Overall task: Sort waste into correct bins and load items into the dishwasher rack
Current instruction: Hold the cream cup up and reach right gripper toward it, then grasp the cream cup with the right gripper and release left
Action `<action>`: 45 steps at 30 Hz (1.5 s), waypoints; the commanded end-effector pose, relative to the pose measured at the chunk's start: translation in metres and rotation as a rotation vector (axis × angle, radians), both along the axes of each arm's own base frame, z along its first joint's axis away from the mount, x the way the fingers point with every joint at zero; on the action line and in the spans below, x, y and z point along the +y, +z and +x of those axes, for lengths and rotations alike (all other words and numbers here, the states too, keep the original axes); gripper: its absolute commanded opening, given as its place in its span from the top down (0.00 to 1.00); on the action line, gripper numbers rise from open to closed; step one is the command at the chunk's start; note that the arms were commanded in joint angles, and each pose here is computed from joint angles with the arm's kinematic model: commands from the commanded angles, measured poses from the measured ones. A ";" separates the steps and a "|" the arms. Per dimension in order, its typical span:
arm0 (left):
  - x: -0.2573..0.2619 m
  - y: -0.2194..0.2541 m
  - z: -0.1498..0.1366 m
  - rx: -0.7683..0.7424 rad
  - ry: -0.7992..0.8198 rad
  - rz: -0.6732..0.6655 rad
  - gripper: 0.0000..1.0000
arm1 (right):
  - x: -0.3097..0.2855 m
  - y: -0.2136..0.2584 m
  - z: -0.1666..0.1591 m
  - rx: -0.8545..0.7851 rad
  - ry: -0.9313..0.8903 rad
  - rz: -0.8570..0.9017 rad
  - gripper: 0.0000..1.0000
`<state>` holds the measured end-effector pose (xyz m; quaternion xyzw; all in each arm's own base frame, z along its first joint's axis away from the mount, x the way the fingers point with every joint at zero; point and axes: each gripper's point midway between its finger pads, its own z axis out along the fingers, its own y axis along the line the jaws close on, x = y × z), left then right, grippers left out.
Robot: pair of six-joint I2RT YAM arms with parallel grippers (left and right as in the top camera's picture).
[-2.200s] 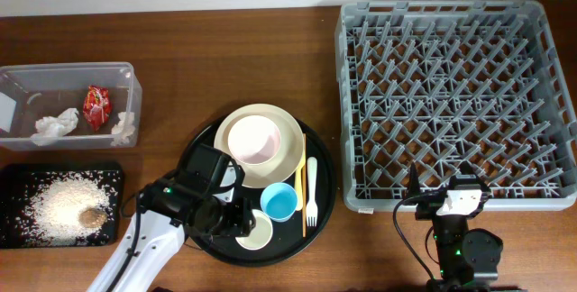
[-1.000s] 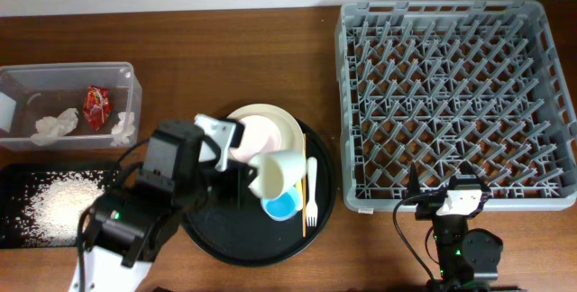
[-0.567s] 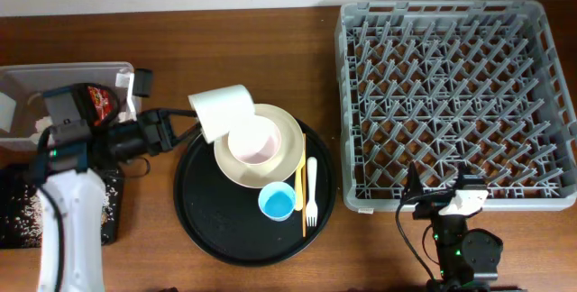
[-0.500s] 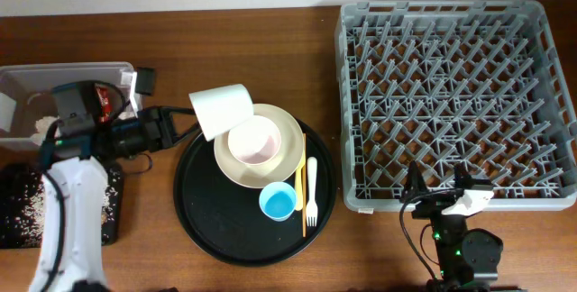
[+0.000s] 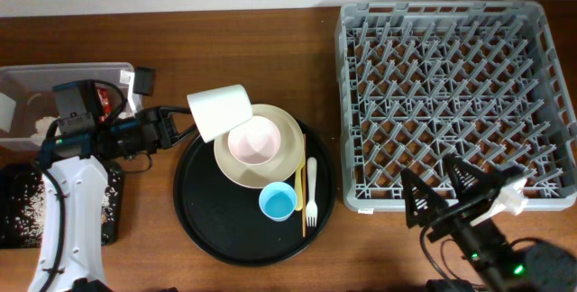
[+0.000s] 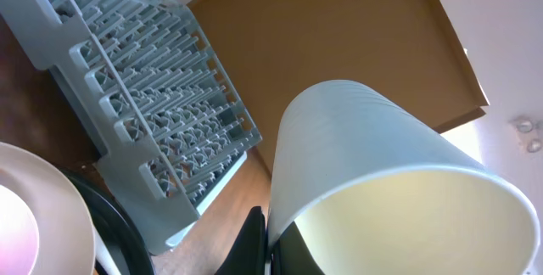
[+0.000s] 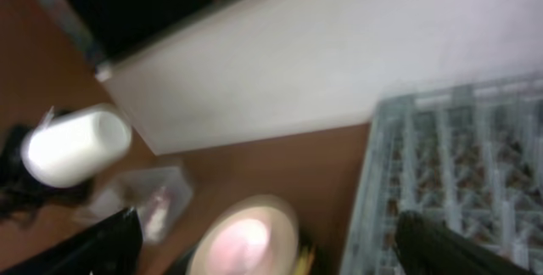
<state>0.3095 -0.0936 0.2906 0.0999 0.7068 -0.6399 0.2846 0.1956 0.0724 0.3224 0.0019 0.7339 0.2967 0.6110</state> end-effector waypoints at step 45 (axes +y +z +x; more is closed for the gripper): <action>-0.081 -0.001 -0.031 -0.116 -0.246 0.074 0.99 | 0.190 -0.018 0.064 -0.037 1.218 -0.030 0.11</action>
